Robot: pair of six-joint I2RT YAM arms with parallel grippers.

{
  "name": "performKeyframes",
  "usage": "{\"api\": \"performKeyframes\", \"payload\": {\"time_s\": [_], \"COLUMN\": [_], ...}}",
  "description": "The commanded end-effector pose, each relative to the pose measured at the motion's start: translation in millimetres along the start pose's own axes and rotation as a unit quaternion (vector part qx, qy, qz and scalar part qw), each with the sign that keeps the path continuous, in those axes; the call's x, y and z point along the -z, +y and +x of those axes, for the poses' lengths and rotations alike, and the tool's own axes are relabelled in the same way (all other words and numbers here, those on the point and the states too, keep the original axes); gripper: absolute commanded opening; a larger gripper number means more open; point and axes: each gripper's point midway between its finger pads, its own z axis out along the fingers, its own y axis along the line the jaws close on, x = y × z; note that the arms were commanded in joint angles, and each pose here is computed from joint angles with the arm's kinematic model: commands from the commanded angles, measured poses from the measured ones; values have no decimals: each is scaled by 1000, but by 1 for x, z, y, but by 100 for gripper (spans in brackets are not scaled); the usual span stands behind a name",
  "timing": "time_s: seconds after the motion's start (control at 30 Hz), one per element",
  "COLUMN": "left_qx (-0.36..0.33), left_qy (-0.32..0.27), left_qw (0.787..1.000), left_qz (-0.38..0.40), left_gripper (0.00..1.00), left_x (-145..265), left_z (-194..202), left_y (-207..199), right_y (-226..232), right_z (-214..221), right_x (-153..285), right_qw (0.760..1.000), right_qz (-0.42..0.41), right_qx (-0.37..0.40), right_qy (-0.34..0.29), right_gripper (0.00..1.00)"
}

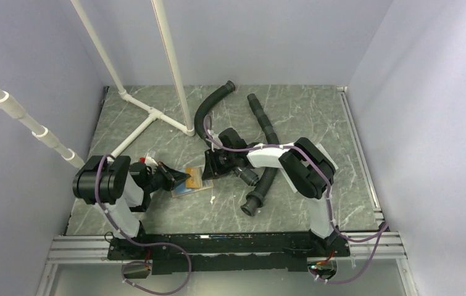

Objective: Put the credit cards into the card holder
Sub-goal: Insert the credit card into the card holder.

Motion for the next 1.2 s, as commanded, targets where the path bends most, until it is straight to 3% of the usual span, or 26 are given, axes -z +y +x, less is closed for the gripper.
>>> {"api": "performKeyframes", "payload": {"time_s": [0.0, 0.13, 0.3, 0.43, 0.8, 1.17], "left_qx": [-12, -34, -45, -45, -121, -74], "left_qy": [14, 15, 18, 15, -47, -48], "left_qw": [997, 996, 996, 997, 989, 996], "left_qz": [-69, -87, -78, -60, -71, -19], "left_gripper": [0, 0, 0, 0, 0, 0], "left_x": [8, 12, 13, 11, 15, 11], "left_z": [10, 5, 7, 9, -6, 3], "left_y": [21, 17, 14, 13, 4, -3], "right_y": [-53, -65, -63, -50, -36, -20], "right_z": [51, 53, 61, 61, 68, 72], "right_x": [2, 2, -8, -19, -29, -34], "right_qw": [987, 971, 960, 965, 977, 985], "right_qz": [147, 233, 267, 249, 196, 153], "right_qx": [-11, 22, 53, 61, 48, 31], "right_qy": [63, 54, 60, 59, 72, 78], "right_gripper": [32, 33, 27, 20, 15, 14]}}
